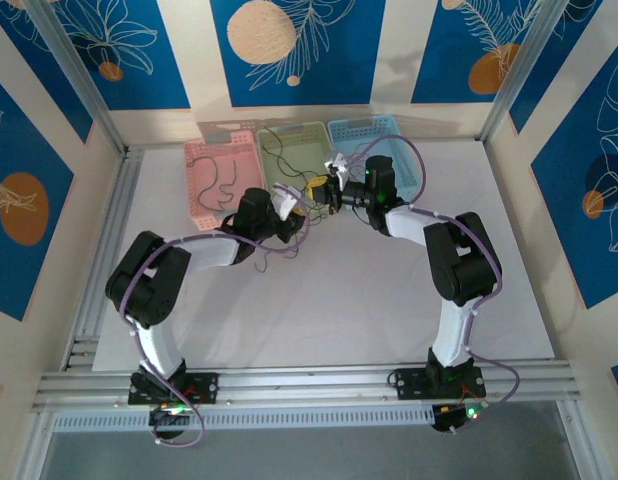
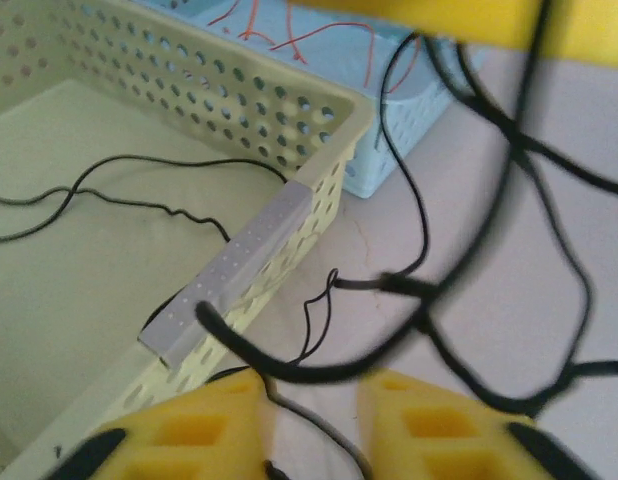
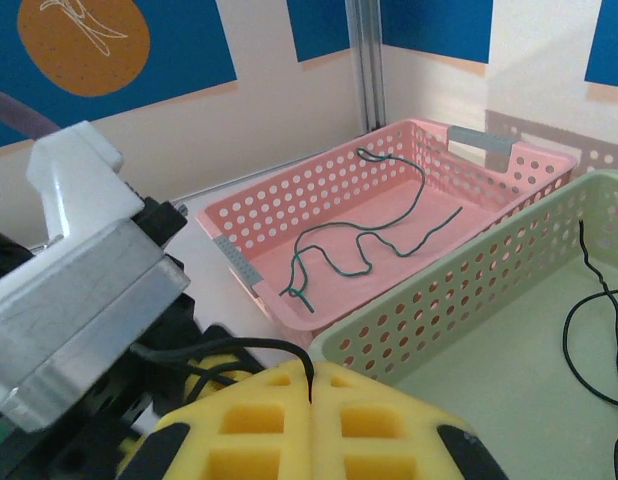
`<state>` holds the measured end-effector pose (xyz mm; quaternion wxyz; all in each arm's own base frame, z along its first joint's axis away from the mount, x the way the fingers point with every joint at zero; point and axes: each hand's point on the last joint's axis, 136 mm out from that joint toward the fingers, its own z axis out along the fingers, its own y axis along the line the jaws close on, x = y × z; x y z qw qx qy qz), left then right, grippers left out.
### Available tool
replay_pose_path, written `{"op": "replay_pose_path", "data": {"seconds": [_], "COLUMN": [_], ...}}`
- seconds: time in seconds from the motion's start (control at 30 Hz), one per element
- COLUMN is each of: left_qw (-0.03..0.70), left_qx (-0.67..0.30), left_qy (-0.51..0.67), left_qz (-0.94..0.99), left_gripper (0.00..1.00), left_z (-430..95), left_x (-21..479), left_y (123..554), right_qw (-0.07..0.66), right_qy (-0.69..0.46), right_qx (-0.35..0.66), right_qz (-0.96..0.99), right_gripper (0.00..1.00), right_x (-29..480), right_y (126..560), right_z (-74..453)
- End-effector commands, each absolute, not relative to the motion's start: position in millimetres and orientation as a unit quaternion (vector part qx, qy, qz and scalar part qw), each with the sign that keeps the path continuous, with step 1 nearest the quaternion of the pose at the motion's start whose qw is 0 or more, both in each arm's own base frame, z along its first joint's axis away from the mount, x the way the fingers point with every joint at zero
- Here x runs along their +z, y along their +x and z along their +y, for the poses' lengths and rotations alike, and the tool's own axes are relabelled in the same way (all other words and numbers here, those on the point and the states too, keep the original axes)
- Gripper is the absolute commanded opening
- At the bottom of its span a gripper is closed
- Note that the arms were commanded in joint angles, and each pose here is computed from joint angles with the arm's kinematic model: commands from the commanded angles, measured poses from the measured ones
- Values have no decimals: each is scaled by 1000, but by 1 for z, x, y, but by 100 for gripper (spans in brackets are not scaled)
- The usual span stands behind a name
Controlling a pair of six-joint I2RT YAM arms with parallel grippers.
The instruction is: Untangle the cables
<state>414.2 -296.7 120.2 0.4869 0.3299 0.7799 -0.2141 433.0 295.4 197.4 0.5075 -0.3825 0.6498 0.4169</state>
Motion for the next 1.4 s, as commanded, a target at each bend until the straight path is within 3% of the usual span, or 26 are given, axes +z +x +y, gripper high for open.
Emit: {"op": "replay_pose_path", "data": {"seconds": [0.0,0.03,0.43,0.5,0.63,0.7,0.97,1.13,1.37], "left_qw": [508,516,588,573,570,578,578,558,554], "left_qx": [-214,-211,-120,-119,-135,-144,-167,-172,-184], "left_qy": [334,331,198,179,156,146,138,137,142], "left_qz": [765,761,775,791,795,790,786,800,799], "left_gripper": [6,0,0,0,0,0,0,0,0], "left_z": [-299,-296,-209,-197,-181,-175,-172,-175,-176], "left_x": [126,130,184,186,201,210,231,228,236], "left_y": [411,410,374,362,336,327,313,312,307], "right_qw": [512,513,515,514,520,525,534,547,543], "right_qy": [-392,-392,-381,-383,-383,-381,-404,-382,-375], "right_qx": [423,423,400,396,387,380,388,359,363], "right_qz": [637,637,656,658,658,659,633,652,658], "right_gripper": [0,0,1,8,39,46,54,67,67], "right_x": [211,211,207,206,208,208,214,213,212], "right_y": [432,432,442,442,441,441,426,438,441], "right_z": [301,300,295,296,298,298,306,302,297]}}
